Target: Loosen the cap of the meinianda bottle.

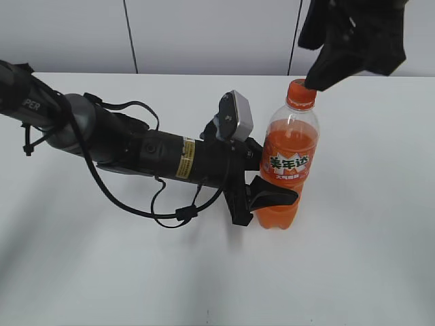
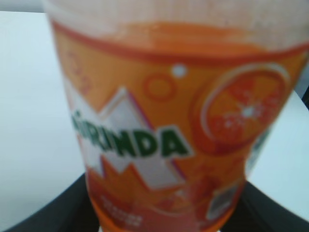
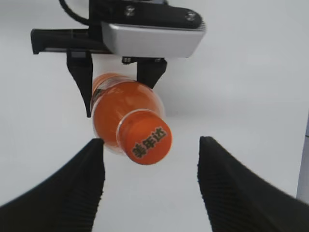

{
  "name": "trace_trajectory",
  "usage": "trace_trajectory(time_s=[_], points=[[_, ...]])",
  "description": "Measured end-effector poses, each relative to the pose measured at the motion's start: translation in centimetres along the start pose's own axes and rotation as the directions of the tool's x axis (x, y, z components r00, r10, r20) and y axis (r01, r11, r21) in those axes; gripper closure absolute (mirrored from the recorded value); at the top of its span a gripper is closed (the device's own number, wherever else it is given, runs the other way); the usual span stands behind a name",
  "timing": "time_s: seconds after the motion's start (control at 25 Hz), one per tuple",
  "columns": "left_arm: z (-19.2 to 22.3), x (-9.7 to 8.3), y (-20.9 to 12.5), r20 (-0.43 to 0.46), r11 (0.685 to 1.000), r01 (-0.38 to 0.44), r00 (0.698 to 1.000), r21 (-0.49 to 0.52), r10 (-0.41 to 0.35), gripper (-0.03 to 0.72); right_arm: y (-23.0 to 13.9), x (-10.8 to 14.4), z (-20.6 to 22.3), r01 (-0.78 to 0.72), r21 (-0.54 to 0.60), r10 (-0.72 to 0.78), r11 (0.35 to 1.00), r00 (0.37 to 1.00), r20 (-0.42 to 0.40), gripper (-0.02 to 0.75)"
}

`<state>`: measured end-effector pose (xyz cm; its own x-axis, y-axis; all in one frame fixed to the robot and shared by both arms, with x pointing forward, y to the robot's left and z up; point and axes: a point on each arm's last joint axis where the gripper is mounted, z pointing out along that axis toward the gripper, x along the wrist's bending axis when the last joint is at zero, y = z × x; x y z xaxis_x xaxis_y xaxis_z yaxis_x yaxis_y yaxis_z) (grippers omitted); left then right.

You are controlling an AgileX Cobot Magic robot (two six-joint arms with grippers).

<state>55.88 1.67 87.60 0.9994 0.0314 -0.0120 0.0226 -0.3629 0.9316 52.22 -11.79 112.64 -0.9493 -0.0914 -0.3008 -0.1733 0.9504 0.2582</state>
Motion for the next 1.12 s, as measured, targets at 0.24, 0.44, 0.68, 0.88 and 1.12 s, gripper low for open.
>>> trace_trajectory(time_s=[0.24, 0.44, 0.68, 0.88, 1.12], points=[[0.0, 0.0, 0.0, 0.000, 1.000, 0.001, 1.000, 0.000, -0.001, 0.279, 0.5, 0.2, -4.4, -0.481, -0.105, 0.489, 0.871, 0.869, 0.076, 0.278], [0.0, 0.0, 0.0, 0.000, 1.000, 0.001, 1.000, 0.000, -0.001, 0.279, 0.7, 0.1, -5.7, -0.899, -0.171, 0.912, 0.404, 0.410, -0.002, 0.278], [0.0, 0.0, 0.0, 0.000, 1.000, 0.002, 1.000, 0.000, -0.002, 0.279, 0.7, -0.1, -4.8, -0.977, -0.142, 0.986, 0.157, 0.164, -0.040, 0.278], [0.0, 0.0, 0.0, 0.000, 1.000, 0.002, 1.000, 0.000, -0.002, 0.279, 0.6, -0.5, -3.0, -0.985, -0.098, 0.989, 0.144, 0.148, -0.027, 0.278], [0.0, 0.0, 0.0, 0.000, 1.000, 0.002, 1.000, 0.000, -0.002, 0.279, 0.2, -0.6, 0.0, -0.991, -0.012, 0.991, 0.134, 0.134, 0.000, 0.278]])
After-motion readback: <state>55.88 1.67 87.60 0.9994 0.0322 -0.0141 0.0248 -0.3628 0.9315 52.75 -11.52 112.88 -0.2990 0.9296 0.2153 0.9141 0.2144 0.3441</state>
